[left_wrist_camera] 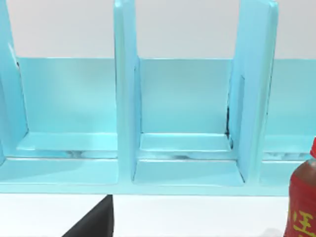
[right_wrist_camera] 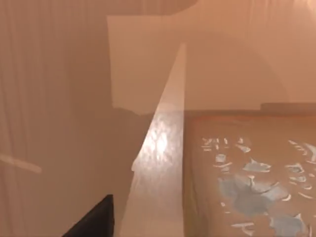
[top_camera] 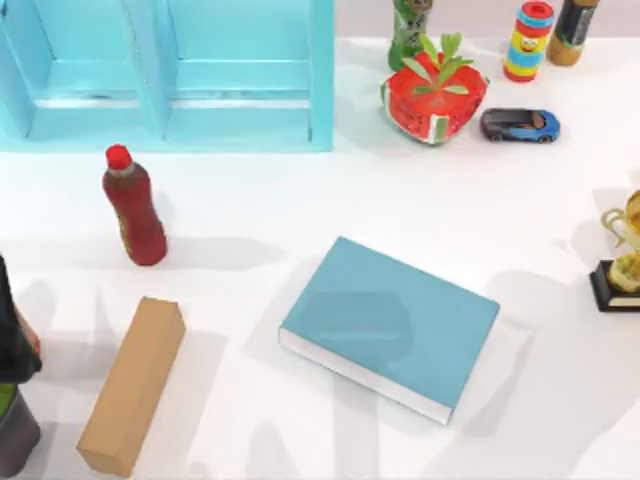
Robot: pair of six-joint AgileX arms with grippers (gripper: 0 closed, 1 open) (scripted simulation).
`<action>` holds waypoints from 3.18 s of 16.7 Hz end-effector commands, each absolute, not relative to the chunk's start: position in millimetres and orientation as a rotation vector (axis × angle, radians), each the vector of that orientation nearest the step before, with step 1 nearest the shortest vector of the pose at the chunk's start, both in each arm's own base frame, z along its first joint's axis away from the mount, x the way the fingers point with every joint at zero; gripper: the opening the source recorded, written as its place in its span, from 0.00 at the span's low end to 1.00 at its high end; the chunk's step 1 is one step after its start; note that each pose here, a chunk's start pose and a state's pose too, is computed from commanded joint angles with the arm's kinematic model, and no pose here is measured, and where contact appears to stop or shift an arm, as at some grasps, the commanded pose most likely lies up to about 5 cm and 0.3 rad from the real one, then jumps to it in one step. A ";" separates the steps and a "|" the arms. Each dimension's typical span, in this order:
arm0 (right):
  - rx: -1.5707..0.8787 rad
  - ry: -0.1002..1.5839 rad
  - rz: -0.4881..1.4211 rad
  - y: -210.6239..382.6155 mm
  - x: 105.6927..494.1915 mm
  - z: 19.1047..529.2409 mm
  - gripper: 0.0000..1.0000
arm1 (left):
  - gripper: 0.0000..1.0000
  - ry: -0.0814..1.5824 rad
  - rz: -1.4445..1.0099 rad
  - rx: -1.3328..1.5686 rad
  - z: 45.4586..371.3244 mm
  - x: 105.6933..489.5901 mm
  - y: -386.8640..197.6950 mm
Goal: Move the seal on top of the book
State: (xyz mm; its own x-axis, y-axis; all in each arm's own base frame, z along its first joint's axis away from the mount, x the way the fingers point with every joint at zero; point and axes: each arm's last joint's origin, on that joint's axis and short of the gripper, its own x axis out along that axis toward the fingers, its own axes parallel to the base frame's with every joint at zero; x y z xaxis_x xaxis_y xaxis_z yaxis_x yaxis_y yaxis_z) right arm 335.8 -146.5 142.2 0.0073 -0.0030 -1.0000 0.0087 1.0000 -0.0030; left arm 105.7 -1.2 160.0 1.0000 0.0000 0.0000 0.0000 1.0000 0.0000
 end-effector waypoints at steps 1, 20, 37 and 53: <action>0.004 1.563 -0.009 -146.5 335.8 142.2 1.00 | 1.00 0.000 0.000 0.000 160.0 105.7 -1.2; 0.004 1.563 -0.009 -146.5 335.8 142.2 0.00 | 1.00 0.000 0.000 0.000 160.0 105.7 -1.2; 0.055 1.435 -0.189 -85.8 352.7 256.5 0.00 | 1.00 0.000 0.000 0.000 160.0 105.7 -1.2; 0.023 1.499 -0.016 20.8 344.5 297.3 0.00 | 1.00 0.000 0.000 0.000 160.0 105.7 -1.2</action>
State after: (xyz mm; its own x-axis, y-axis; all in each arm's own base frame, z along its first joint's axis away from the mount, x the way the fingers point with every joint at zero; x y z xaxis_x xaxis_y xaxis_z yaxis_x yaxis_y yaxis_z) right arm 344.5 20.8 297.3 0.0715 0.0035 -0.9974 0.0250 0.9997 0.0053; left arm 105.7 -1.2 160.0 1.0000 0.0000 0.0000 0.0000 1.0000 0.0000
